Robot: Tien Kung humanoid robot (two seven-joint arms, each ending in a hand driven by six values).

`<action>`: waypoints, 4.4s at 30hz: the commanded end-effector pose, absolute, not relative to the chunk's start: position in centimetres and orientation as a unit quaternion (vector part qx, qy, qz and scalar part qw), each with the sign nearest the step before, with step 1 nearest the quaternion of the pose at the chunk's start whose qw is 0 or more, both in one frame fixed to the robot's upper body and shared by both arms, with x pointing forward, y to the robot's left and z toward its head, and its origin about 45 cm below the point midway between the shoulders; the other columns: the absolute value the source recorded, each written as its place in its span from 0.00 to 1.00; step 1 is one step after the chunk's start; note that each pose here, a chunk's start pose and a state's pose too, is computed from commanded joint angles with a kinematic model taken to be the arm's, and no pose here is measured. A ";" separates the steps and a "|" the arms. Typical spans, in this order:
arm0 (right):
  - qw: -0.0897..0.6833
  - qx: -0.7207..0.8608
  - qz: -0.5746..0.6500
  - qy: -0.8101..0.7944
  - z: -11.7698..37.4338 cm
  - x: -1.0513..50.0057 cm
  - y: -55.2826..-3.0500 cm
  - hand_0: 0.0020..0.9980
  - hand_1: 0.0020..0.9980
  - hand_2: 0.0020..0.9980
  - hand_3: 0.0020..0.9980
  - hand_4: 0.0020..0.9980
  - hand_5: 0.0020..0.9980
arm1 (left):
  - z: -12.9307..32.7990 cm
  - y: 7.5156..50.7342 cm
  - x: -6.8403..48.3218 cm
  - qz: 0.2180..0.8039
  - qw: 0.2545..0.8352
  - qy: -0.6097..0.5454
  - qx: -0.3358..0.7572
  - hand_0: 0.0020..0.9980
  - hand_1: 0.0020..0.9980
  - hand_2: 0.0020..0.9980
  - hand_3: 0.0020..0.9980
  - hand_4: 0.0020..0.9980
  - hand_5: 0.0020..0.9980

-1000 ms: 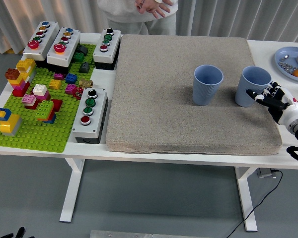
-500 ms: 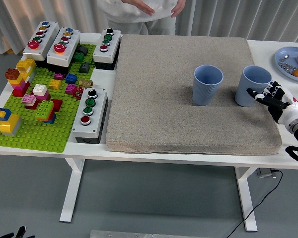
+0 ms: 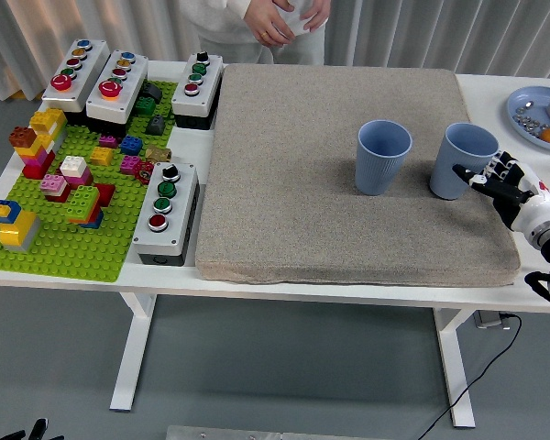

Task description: Pick cup pour cup place

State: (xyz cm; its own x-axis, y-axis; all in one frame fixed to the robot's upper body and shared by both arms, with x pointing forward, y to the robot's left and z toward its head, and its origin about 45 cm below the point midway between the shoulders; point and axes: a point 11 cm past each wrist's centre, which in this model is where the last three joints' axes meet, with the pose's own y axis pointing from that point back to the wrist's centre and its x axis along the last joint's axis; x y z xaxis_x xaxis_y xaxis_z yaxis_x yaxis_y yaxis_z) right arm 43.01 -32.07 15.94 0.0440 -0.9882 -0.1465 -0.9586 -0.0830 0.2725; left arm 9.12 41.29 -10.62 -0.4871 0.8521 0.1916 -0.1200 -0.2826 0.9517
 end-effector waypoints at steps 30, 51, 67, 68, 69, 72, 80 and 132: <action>0.104 0.723 -0.013 -0.682 19.8 43.9 -31.1 0.84 0.65 0.52 0.62 0.75 0.16 | -10.6 41.7 8.7 0.710 0.338 0.491 0.376 0.69 0.71 0.74 0.66 0.49 1.00; 0.177 0.702 0.152 -0.673 23.8 44.7 -29.5 0.84 0.65 0.52 0.62 0.74 0.15 | -10.5 41.9 8.8 0.711 0.338 0.489 0.375 0.69 0.71 0.74 0.66 0.49 1.00; 0.199 0.689 0.206 -0.666 24.7 44.5 -28.4 0.84 0.65 0.51 0.61 0.74 0.15 | -10.5 42.0 8.8 0.711 0.338 0.489 0.376 0.69 0.71 0.74 0.65 0.49 0.99; 0.201 0.689 0.211 -0.664 24.8 44.4 -28.1 0.84 0.65 0.51 0.61 0.74 0.15 | -10.5 42.0 8.7 0.711 0.338 0.489 0.377 0.69 0.71 0.74 0.65 0.49 0.99; 0.203 0.688 0.214 -0.663 24.8 44.4 -28.0 0.84 0.65 0.51 0.61 0.74 0.15 | -10.5 42.0 8.7 0.711 0.338 0.489 0.377 0.69 0.71 0.74 0.65 0.49 0.99; 0.206 0.689 0.223 -0.658 24.9 44.3 -27.4 0.84 0.65 0.51 0.61 0.74 0.15 | -10.5 42.1 8.7 0.711 0.337 0.489 0.377 0.69 0.71 0.74 0.65 0.49 0.99; 0.216 0.686 0.258 -0.645 25.4 44.1 -25.8 0.84 0.65 0.51 0.61 0.73 0.15 | -10.4 42.1 8.7 0.711 0.337 0.488 0.377 0.69 0.71 0.74 0.65 0.49 0.99; 0.281 0.625 0.440 -0.580 27.8 43.7 -23.5 0.84 0.65 0.50 0.59 0.71 0.12 | -10.4 42.3 8.7 0.712 0.336 0.487 0.377 0.69 0.71 0.73 0.65 0.49 0.99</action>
State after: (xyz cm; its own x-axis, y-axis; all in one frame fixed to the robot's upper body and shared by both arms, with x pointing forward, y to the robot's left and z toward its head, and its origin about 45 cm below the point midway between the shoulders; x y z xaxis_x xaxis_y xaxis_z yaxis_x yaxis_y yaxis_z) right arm 43.69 -23.47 27.78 -0.0612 -0.4774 0.8766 -0.9727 -0.1685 -0.1597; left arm 8.75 42.30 -10.37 -0.4894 0.8462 0.2107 -0.1109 -0.3000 0.9475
